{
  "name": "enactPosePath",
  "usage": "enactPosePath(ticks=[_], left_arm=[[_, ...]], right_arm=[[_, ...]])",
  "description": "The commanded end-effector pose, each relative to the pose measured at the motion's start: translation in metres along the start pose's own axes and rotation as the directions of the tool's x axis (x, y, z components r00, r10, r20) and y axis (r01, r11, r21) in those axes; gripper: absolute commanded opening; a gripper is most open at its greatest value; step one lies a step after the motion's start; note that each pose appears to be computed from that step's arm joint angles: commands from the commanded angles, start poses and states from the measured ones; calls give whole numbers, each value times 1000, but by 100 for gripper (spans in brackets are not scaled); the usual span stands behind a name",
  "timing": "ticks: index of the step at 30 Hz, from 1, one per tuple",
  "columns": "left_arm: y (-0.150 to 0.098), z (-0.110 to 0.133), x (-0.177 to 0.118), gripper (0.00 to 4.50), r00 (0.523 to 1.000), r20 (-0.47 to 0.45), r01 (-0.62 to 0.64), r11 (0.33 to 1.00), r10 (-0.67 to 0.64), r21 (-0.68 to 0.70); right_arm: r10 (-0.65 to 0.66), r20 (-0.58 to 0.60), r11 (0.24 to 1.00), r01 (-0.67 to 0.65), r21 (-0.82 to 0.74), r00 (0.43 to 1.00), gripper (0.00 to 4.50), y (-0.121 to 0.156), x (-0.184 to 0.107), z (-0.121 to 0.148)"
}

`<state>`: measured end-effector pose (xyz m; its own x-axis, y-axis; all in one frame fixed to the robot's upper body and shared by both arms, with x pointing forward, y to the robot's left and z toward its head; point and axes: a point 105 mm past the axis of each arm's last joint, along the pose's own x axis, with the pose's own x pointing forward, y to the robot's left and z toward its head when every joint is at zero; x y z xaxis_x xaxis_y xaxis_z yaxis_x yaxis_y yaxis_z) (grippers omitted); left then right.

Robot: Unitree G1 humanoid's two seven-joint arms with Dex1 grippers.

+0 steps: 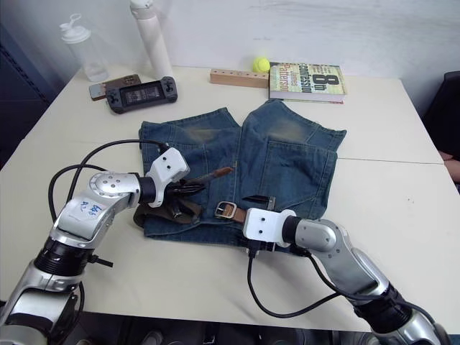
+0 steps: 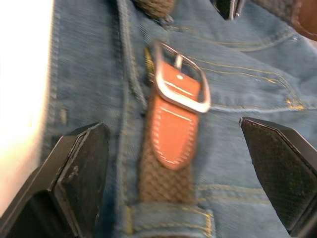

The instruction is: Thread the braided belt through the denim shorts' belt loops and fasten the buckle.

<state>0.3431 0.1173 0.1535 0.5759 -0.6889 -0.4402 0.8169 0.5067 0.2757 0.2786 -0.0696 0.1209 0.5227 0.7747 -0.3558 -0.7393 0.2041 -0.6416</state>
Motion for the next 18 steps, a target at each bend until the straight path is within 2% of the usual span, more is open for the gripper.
enactPosePath(ticks=[1,3,8,18], left_arm=[[0,10,-2,0,1000,22,4,999,-5,47],[-1,9,-2,0,1000,21,6,999,-7,47],[-3,9,-2,0,1000,20,6,999,-7,45],[-8,5,0,0,1000,16,15,999,-16,34]], right_arm=[[27,13,998,-28,58,1000,447,8,0,-1],[17,0,999,-17,49,1000,447,7,0,-4],[-127,-104,989,119,-82,986,447,-14,0,-22],[-241,0,970,241,-26,970,447,-41,-11,3]])
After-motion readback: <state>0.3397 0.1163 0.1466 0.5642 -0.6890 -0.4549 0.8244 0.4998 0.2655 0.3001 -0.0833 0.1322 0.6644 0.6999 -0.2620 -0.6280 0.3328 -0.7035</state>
